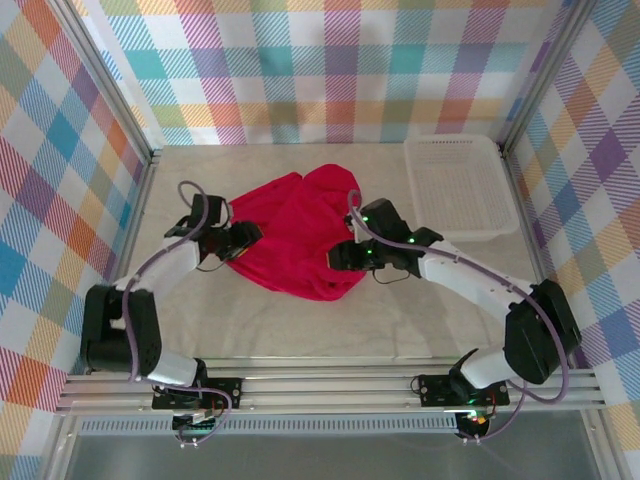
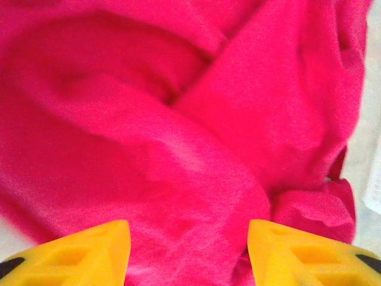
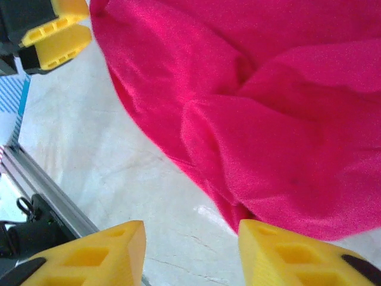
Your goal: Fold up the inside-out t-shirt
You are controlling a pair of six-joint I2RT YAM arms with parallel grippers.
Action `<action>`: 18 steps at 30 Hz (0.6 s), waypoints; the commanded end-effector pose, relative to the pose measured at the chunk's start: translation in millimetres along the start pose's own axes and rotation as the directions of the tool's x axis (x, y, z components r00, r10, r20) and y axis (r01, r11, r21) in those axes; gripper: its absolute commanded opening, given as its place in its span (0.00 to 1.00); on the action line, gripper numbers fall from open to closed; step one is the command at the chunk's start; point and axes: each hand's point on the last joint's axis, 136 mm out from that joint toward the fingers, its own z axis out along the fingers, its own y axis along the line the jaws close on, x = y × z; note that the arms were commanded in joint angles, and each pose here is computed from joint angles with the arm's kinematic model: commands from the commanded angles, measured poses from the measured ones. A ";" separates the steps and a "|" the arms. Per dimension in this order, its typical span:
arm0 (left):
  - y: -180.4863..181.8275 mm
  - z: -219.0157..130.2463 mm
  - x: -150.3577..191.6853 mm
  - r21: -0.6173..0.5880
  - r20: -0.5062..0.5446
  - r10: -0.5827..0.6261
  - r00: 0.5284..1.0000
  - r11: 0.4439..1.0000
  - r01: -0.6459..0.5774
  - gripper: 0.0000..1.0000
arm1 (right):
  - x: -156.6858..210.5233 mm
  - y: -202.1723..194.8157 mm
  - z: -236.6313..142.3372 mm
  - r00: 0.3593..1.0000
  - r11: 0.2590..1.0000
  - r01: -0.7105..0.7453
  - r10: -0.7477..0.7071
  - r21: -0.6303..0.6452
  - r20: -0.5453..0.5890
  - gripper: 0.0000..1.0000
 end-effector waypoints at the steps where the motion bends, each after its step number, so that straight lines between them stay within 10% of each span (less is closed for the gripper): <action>1: 43.2 -19.1 0.4 -0.170 0.065 -0.012 0.998 0.985 0.023 0.57 | 18.2 -2.9 25.6 0.993 0.994 0.049 -0.038 0.097 -0.110 0.49; 6: 62.7 -15.7 0.9 -0.203 0.072 -0.041 0.997 0.978 0.055 0.59 | 11.5 -7.6 57.1 0.978 0.962 0.180 -0.154 0.204 -0.139 0.64; 18: 79.0 49.1 -6.7 -0.209 0.010 -0.102 0.995 0.972 0.102 0.60 | 6.7 -14.4 119.9 0.935 0.894 0.325 -0.255 0.309 -0.246 0.65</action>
